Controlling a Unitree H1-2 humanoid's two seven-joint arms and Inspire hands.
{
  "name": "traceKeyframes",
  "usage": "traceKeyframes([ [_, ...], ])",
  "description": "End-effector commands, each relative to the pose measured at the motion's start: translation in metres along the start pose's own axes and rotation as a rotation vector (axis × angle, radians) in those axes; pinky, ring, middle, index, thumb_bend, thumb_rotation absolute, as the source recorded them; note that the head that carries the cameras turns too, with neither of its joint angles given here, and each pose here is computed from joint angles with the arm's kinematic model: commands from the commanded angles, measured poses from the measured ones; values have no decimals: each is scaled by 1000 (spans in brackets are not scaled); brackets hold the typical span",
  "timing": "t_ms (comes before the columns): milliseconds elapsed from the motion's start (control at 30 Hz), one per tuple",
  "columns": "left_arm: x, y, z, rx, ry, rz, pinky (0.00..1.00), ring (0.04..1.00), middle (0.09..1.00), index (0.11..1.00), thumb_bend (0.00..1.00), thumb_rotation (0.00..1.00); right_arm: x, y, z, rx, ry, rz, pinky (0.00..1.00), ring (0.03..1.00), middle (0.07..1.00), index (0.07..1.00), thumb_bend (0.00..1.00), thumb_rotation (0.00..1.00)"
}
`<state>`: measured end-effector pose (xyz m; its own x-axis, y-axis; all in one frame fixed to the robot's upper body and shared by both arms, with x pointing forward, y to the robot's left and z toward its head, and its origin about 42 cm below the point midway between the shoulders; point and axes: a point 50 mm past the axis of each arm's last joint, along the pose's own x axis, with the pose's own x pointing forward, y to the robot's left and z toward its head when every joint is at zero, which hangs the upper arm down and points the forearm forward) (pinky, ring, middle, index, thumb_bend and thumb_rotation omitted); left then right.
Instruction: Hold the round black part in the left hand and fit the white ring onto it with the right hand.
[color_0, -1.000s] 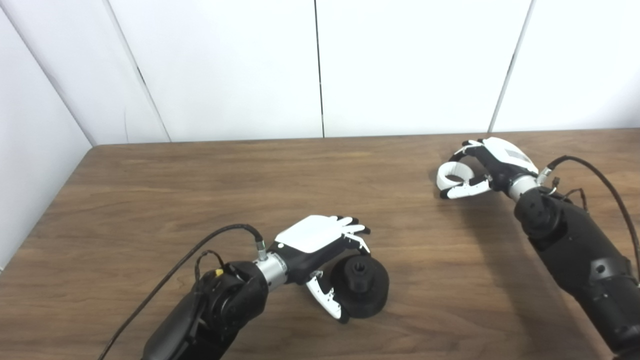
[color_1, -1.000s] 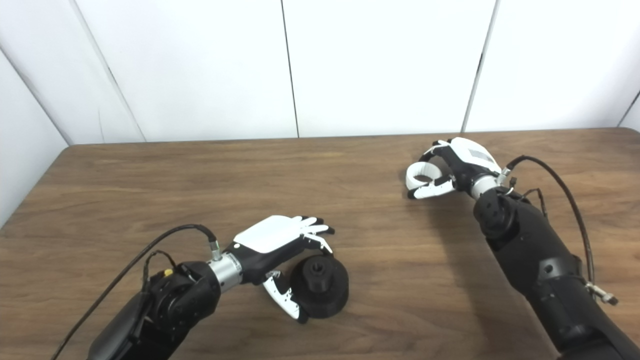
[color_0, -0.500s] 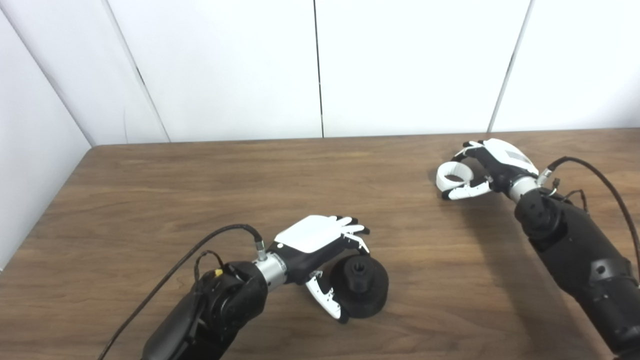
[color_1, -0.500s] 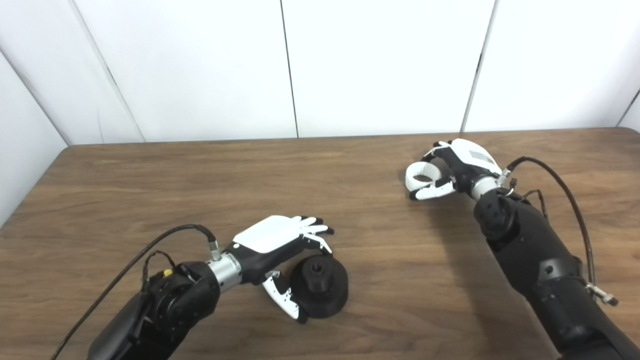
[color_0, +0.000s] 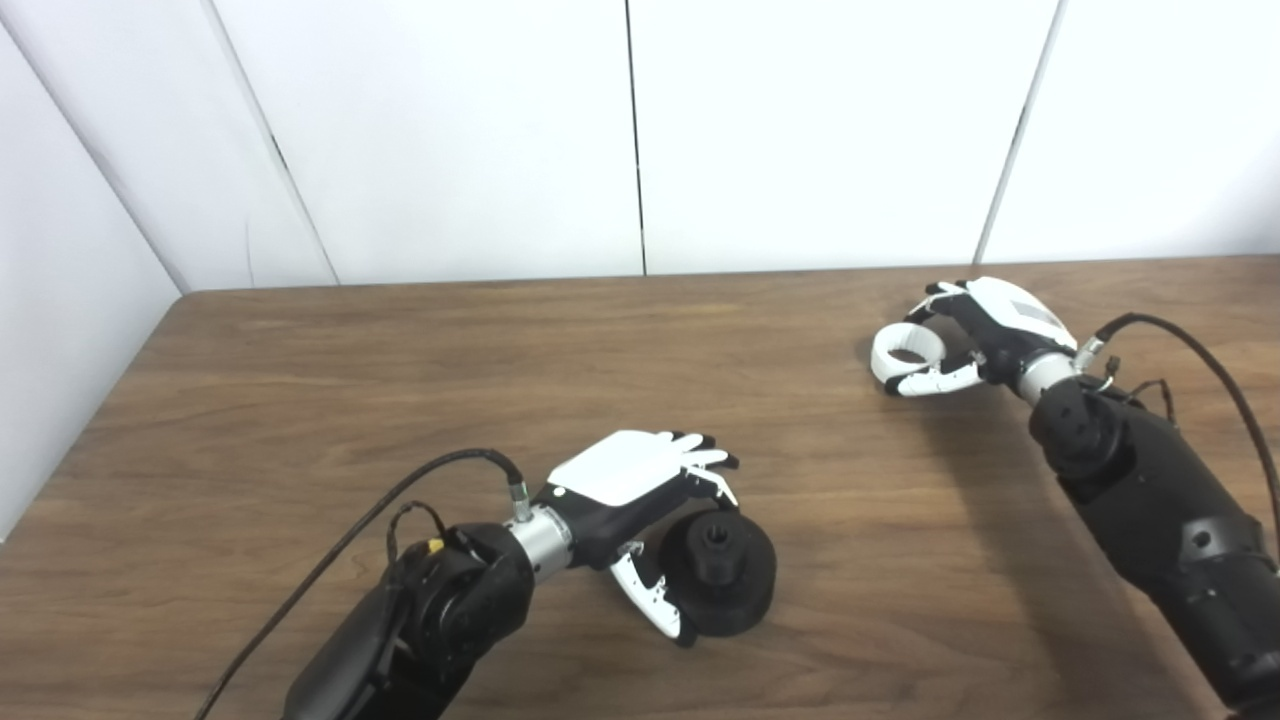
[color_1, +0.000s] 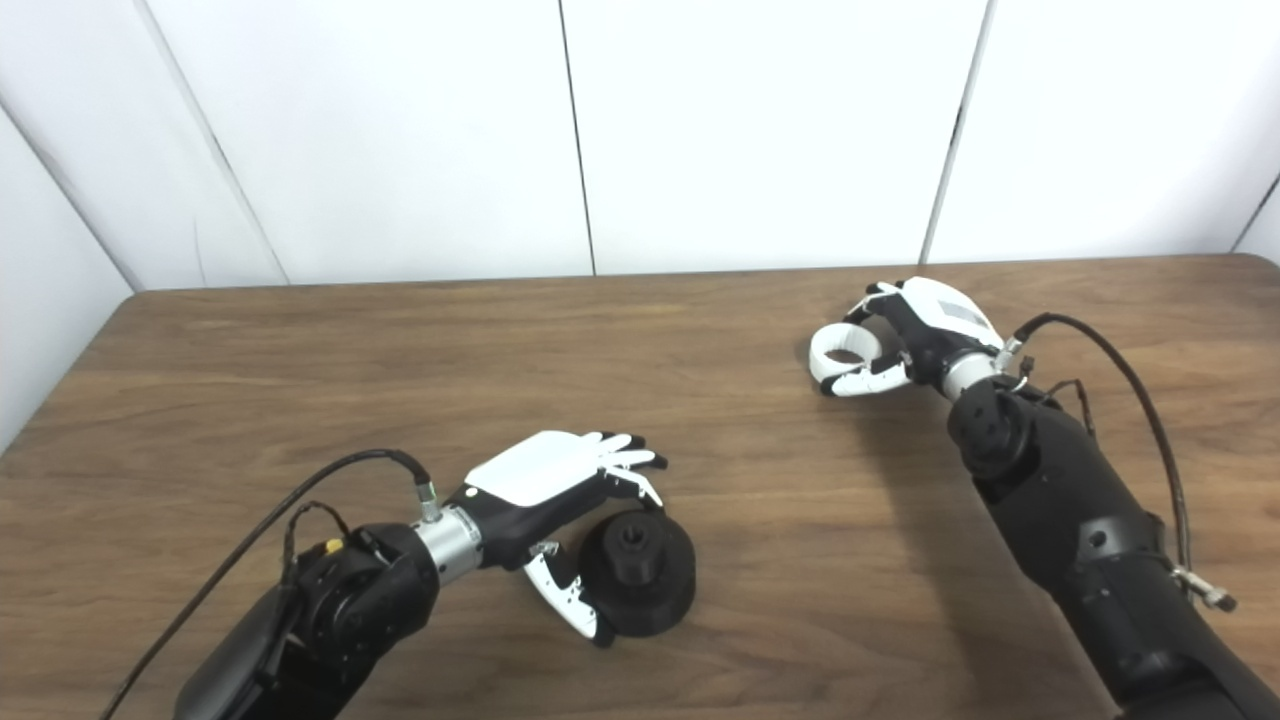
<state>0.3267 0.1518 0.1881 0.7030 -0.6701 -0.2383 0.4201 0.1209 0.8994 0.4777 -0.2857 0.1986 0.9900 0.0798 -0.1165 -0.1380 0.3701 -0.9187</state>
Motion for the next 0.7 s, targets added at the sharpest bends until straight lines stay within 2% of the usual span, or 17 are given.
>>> traceKeyframes([
  [0, -2, -2, -8, 22, 30, -17, 1000, 1000, 952, 656, 965, 195, 5, -30, 8, -13, -55, -88, 983, 1000, 937, 691, 680, 311],
  [200, -2, -1, -8, 21, 30, -19, 1000, 1000, 953, 655, 965, 191, 5, -31, 9, 1, -55, -103, 977, 1000, 926, 661, 677, 262],
  [233, -2, -1, -8, 20, 31, -20, 1000, 1000, 953, 657, 965, 189, 5, -31, 10, 5, -56, -103, 978, 1000, 925, 581, 597, 209],
  [300, -2, -1, -8, 19, 32, -20, 1000, 1000, 954, 658, 966, 186, 5, -31, 10, 9, -57, -104, 976, 1000, 925, 514, 531, 165],
  [667, -1, -1, -8, 23, 29, -16, 1000, 1000, 951, 654, 969, 194, 3, -31, 11, 13, -69, -113, 963, 1000, 919, 495, 515, 153],
])
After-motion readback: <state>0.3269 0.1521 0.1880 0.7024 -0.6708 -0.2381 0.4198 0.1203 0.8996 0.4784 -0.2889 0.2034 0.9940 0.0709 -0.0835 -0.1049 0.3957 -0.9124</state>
